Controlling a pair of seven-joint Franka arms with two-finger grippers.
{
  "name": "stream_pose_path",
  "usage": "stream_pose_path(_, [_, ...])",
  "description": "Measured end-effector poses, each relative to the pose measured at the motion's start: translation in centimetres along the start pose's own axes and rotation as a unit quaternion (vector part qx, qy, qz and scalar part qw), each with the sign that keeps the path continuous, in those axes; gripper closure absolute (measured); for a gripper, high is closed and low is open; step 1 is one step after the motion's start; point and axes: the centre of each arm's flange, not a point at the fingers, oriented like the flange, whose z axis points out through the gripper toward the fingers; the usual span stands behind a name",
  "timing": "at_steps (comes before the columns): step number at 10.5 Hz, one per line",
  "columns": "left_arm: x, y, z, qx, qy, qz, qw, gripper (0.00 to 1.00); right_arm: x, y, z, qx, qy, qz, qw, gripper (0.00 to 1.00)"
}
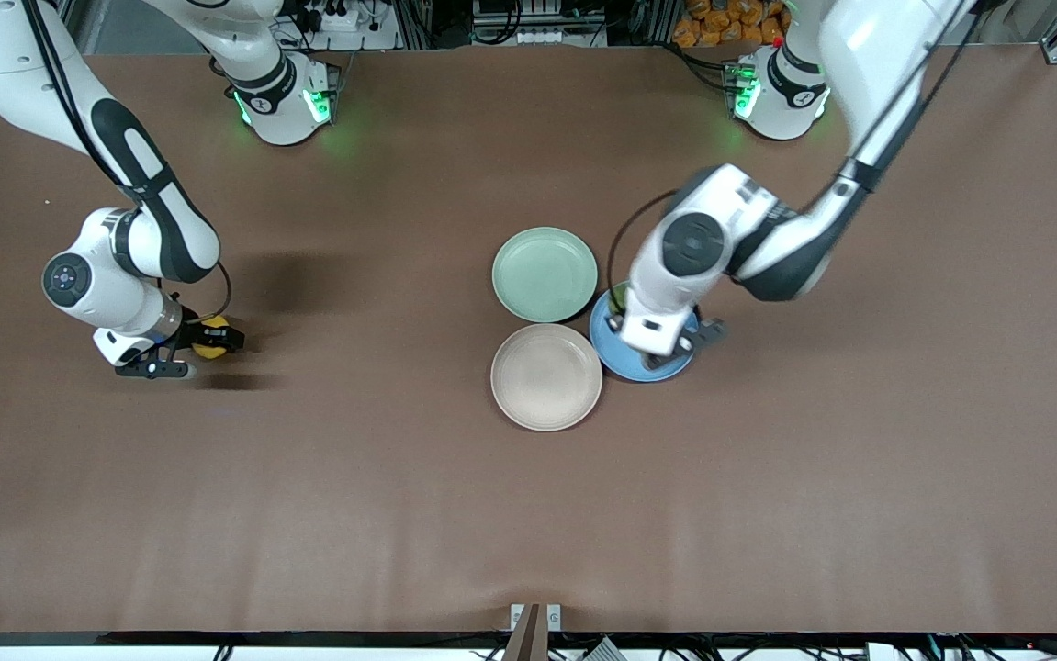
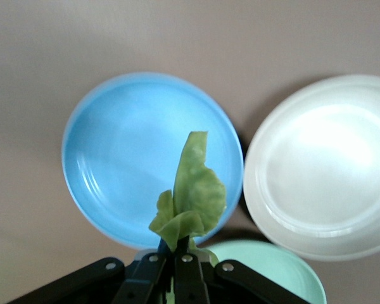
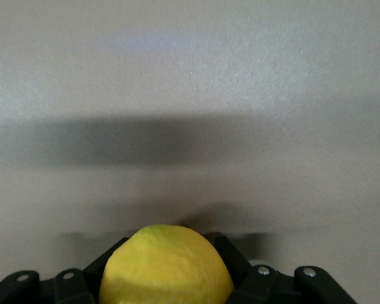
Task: Place lemon and lettuce in plates
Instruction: 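Carry the lettuce to the green plate while the right gripper grasps the lemon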
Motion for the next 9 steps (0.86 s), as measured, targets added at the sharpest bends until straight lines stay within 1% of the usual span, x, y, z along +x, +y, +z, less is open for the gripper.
stream_pose_path(3, [-8.0, 3.1, 1.4, 0.027, -0.001, -0.029, 0.999, 0.98, 1.8, -1.5, -1.8, 0.005, -0.005, 0.037, 0.999, 0.4])
stream_pose_path(5, [-11.8, 4.3, 2.3, 0.035, 0.001, -0.044, 0.998, 0.98, 4.4, -5.3, -4.7, 0.01, -0.015, 0.072, 0.997, 0.4])
stream_pose_path(7, [-14.8, 5.8, 3.6, 0.023, -0.002, -0.062, 0.998, 0.98, 6.9, -11.1, -8.4, 0.011, 0.005, 0.104, 0.995, 0.4])
stream_pose_path(8, [-15.6, 6.2, 4.3, 0.018, -0.006, -0.065, 0.998, 0.98, 7.6, -14.0, -9.5, 0.014, 0.016, 0.116, 0.993, 0.4])
stream_pose_path(9, [-16.0, 6.6, 5.3, 0.016, -0.011, -0.065, 0.998, 0.94, 8.0, -16.7, -10.3, 0.018, 0.025, 0.127, 0.991, 0.4])
